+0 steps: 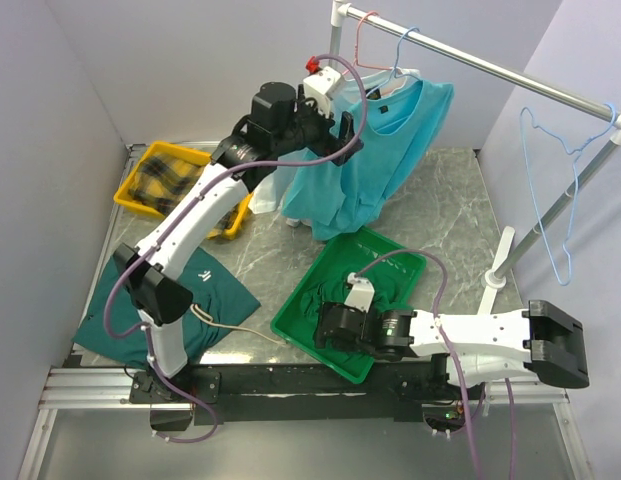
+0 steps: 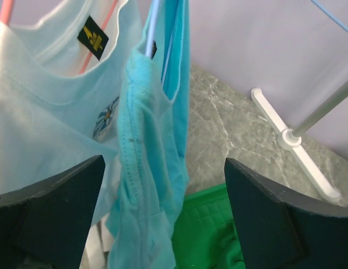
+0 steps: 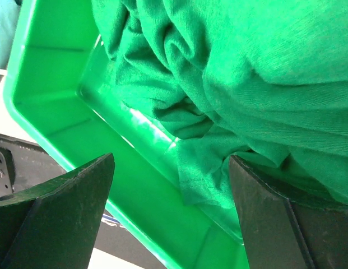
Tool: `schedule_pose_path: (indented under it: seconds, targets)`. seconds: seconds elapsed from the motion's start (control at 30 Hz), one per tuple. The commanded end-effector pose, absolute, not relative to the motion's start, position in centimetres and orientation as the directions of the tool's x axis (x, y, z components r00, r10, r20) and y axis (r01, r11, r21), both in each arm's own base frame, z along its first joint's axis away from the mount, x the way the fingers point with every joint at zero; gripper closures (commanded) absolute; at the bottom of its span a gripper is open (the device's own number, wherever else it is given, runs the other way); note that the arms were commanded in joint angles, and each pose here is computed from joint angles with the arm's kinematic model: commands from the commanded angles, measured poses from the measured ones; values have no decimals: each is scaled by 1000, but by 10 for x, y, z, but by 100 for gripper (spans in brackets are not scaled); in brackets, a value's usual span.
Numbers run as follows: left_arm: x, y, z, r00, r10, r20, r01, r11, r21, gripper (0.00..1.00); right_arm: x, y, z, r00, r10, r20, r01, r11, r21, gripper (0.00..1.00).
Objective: Place the t-shirt on the hanger
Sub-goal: Place the hanger at the clothesline.
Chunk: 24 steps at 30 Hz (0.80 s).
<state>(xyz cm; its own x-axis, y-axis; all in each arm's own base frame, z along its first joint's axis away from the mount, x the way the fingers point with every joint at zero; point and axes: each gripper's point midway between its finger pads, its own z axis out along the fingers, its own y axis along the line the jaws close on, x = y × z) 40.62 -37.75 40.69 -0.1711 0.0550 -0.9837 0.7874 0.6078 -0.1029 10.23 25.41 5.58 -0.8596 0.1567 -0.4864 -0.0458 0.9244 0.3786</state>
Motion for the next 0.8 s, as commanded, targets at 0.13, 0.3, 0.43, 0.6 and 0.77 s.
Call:
schedule_pose_path:
  seconds: [0.13,0.3,0.43,0.6,0.77]
  targets:
    - [363,-348,488,-95,-114,-989,792,593,-144,4,122,253,105,-785,215,-581,-54,910,410,8]
    - [335,-325,481,-141,-164,-976,771,600,-212,4,131,246,138,-736,255,-627,-63,897,438,5]
    - [312,-299,480,-206,-250,-946,716,621,-319,4,135,234,155,-703,289,-650,-70,882,467,3]
    - [292,-273,448,-287,-284,-915,637,657,-404,4,148,214,188,-613,328,-719,-81,878,471,0]
    - [263,-251,389,-373,-271,-887,558,699,-448,3,166,200,222,-514,350,-783,-128,871,474,0]
